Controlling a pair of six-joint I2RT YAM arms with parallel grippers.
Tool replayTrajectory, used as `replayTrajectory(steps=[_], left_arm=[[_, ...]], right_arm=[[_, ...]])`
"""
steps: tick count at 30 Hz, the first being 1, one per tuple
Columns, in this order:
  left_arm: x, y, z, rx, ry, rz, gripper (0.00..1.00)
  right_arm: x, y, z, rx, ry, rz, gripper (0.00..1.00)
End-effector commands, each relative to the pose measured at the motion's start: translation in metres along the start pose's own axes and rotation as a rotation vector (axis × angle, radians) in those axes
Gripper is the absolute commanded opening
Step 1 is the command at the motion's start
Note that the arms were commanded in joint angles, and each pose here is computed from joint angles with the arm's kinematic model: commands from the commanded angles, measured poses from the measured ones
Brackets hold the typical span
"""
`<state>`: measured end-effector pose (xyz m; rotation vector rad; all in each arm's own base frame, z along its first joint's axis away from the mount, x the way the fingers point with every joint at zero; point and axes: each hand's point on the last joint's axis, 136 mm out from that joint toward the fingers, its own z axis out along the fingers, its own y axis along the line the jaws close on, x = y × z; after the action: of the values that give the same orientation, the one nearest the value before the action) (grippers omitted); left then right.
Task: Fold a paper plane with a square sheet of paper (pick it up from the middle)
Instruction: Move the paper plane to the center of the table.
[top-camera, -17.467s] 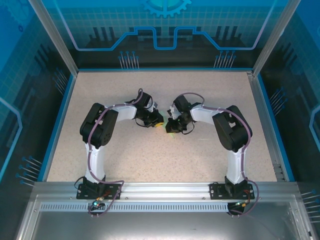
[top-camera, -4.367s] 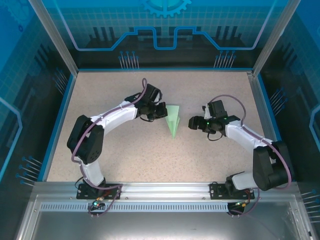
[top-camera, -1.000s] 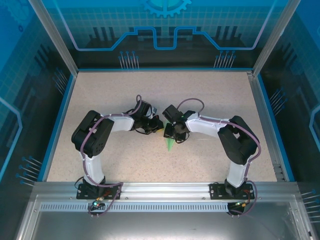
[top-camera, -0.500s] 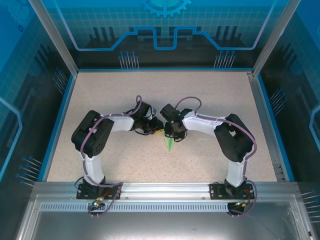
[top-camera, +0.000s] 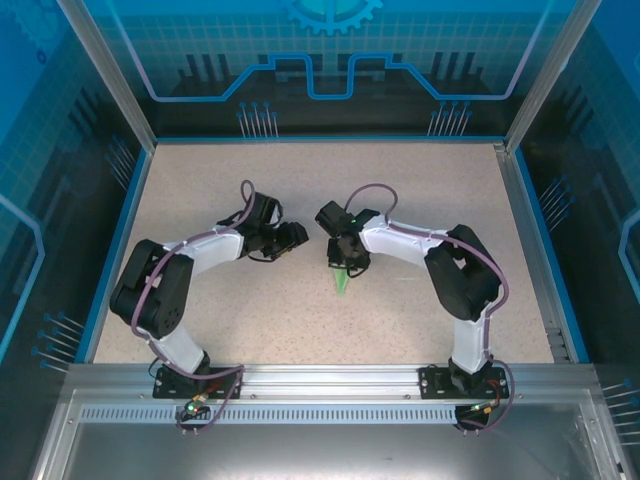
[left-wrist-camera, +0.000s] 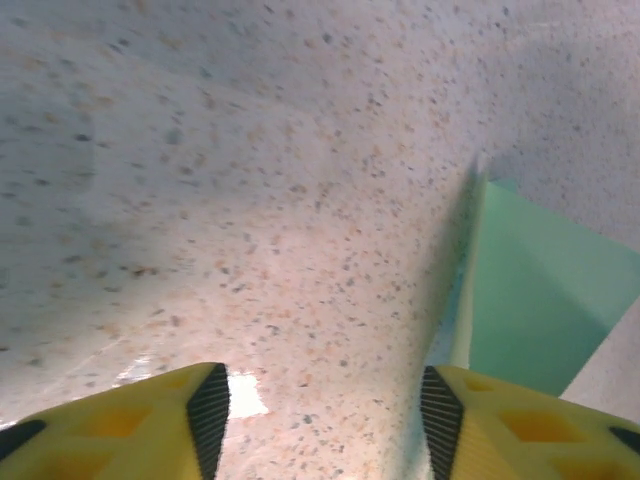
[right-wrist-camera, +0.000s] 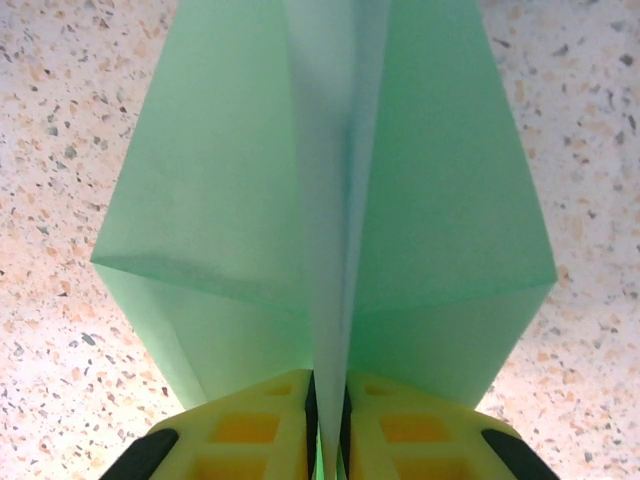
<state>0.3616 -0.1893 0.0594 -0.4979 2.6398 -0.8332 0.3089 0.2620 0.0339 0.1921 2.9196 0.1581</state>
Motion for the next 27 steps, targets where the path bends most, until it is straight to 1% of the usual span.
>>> replayTrajectory(steps=[1,4,6,8,11,17,20,22,25,27], left_arm=[[0.005,0.027,-0.004,-0.104,-0.011,-0.035,0.63],[0.003,0.039,-0.005,-0.153,-0.029,-0.055,0.74],[0.002,0.042,-0.006,-0.163,-0.039,-0.064,0.77],[0.001,0.043,-0.008,-0.163,-0.044,-0.068,0.79],[0.001,0.042,-0.009,-0.16,-0.046,-0.067,0.81],[0.002,0.042,-0.008,-0.16,-0.039,-0.068,0.82],[0.003,0.043,-0.008,-0.161,-0.037,-0.069,0.83],[0.003,0.043,-0.008,-0.164,-0.036,-0.067,0.83],[0.002,0.042,-0.011,-0.163,-0.04,-0.064,0.85],[0.0,0.043,-0.014,-0.166,-0.047,-0.066,0.87]], right_arm=[[0.009,-0.002,0.006,0.051,0.033,-0.059,0.15],[0.01,0.0,0.011,0.054,0.051,-0.066,0.16],[0.012,-0.001,0.014,0.058,0.061,-0.07,0.16],[0.014,0.0,0.017,0.058,0.069,-0.071,0.17],[0.015,0.0,0.019,0.057,0.077,-0.072,0.2],[0.017,-0.002,0.024,0.067,0.087,-0.065,0.2],[0.018,-0.003,0.025,0.073,0.094,-0.063,0.17],[0.016,-0.002,0.023,0.066,0.09,-0.063,0.12],[0.01,0.002,0.013,0.055,0.068,-0.076,0.07],[0.002,0.004,0.005,0.045,0.044,-0.09,0.06]])
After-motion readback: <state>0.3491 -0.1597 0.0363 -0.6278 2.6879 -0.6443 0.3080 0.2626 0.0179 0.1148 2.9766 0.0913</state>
